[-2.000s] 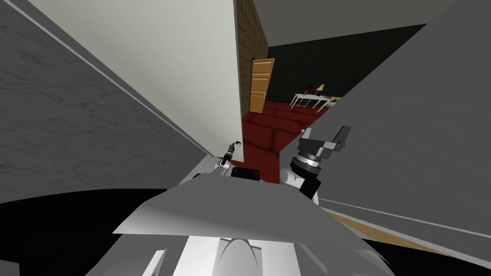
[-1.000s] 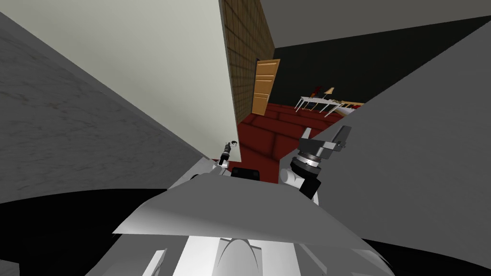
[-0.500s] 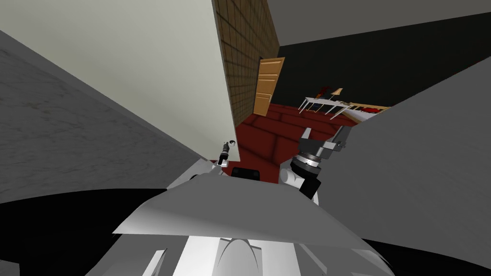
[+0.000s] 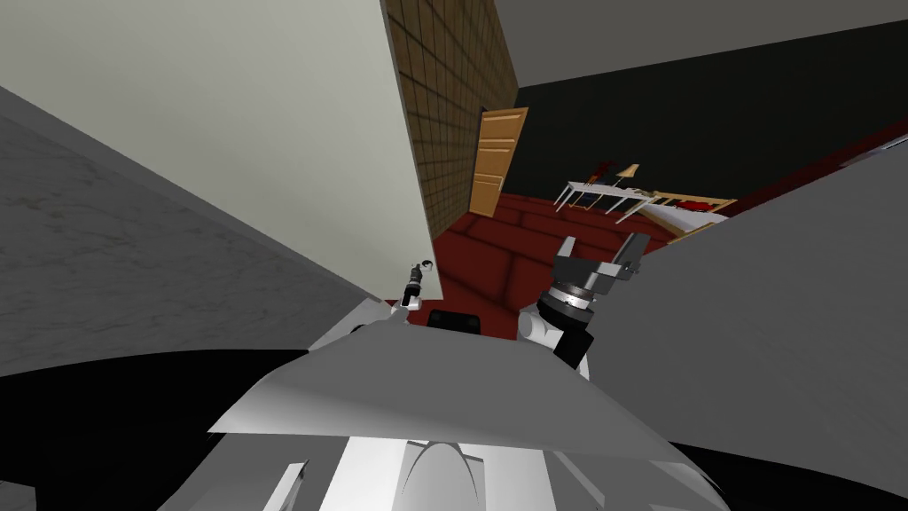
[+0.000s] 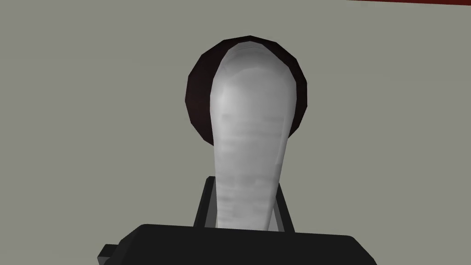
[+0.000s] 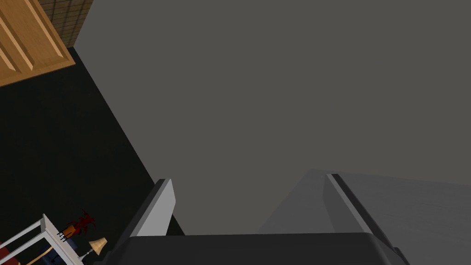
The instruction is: Push the door open
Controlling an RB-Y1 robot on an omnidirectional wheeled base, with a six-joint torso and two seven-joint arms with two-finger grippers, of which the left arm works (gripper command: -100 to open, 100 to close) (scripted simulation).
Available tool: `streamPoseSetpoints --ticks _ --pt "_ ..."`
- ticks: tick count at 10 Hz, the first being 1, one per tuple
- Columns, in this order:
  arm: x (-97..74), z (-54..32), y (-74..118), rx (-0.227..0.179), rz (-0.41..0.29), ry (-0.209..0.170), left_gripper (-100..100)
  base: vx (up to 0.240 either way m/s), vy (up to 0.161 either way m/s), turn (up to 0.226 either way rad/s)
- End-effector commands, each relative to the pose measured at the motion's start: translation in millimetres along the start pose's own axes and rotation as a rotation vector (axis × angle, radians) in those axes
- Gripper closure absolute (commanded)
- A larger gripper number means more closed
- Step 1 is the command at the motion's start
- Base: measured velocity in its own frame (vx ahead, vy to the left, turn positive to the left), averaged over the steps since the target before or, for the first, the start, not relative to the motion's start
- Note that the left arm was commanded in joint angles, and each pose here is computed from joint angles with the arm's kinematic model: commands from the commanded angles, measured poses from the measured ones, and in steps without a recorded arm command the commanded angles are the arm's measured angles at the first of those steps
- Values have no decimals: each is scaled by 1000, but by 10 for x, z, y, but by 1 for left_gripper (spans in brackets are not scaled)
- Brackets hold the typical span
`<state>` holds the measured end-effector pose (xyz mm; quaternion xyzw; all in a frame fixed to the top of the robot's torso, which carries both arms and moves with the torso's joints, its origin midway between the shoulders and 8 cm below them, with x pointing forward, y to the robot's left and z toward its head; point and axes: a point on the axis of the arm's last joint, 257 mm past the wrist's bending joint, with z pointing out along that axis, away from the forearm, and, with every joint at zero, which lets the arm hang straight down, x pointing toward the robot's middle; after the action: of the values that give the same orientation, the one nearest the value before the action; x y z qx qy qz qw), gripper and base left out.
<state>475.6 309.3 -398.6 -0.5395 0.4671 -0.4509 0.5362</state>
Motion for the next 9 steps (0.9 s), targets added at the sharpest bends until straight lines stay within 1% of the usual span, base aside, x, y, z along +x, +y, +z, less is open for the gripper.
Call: streamPoseSetpoints --ticks 1,4,9 --pt "-109 44 -68 18 4 -19 100 155 -32 19" --pt "-286 41 -73 18 5 -58 100 190 -51 46" --pt "-618 14 -76 19 4 -135 100 208 -43 52"
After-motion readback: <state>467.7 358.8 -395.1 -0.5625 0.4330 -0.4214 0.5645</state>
